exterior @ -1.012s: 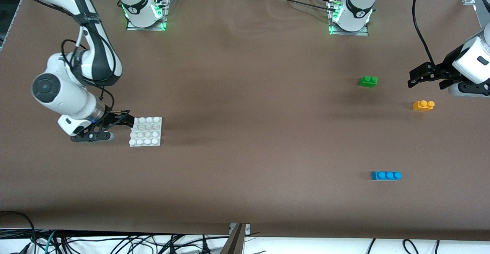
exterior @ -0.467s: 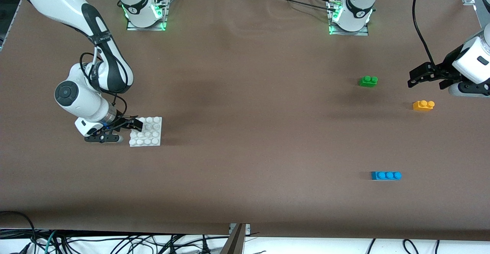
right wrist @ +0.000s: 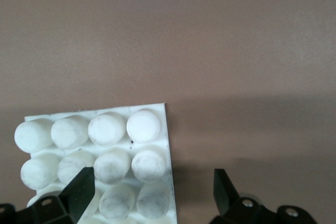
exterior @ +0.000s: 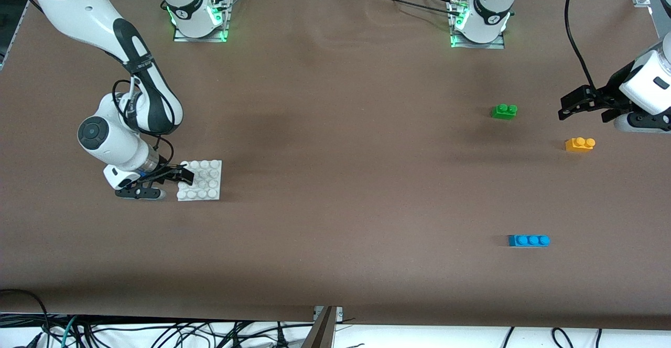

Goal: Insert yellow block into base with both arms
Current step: 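Reach the right gripper down to the white base plate, then close the right gripper on the white base plate edge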

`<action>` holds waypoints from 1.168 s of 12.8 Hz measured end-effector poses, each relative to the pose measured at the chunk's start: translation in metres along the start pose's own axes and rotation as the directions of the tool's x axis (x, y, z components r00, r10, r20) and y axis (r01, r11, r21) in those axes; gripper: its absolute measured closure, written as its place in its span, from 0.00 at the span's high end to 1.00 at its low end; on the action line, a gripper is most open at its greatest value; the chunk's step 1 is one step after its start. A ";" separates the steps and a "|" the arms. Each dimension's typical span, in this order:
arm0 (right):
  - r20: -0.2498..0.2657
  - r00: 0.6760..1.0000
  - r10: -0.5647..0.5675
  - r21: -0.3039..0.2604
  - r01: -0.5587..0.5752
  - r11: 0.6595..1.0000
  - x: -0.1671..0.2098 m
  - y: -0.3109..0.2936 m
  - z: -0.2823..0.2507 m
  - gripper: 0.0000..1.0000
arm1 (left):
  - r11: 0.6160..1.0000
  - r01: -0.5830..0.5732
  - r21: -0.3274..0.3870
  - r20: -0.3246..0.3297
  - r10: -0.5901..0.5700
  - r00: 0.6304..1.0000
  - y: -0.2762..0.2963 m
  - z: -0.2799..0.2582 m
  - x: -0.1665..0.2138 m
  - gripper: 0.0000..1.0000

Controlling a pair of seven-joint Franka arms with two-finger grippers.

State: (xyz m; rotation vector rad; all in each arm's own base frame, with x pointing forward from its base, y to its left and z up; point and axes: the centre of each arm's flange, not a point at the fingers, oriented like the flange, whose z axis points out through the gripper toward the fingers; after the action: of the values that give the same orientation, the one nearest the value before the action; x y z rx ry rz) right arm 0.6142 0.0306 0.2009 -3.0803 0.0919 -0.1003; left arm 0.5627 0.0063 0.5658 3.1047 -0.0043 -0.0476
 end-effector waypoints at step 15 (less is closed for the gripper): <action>-0.014 1.000 0.008 0.009 -0.007 1.000 -0.002 -0.005 0.017 1.00 | 1.000 0.000 0.000 0.000 0.000 1.000 0.000 0.000 0.000 1.00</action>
State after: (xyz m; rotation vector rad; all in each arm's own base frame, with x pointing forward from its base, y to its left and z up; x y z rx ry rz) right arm 0.6141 0.0363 0.1842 -3.0702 0.1033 -0.1218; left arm 0.5627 0.0063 0.5658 3.1047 -0.0044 -0.0476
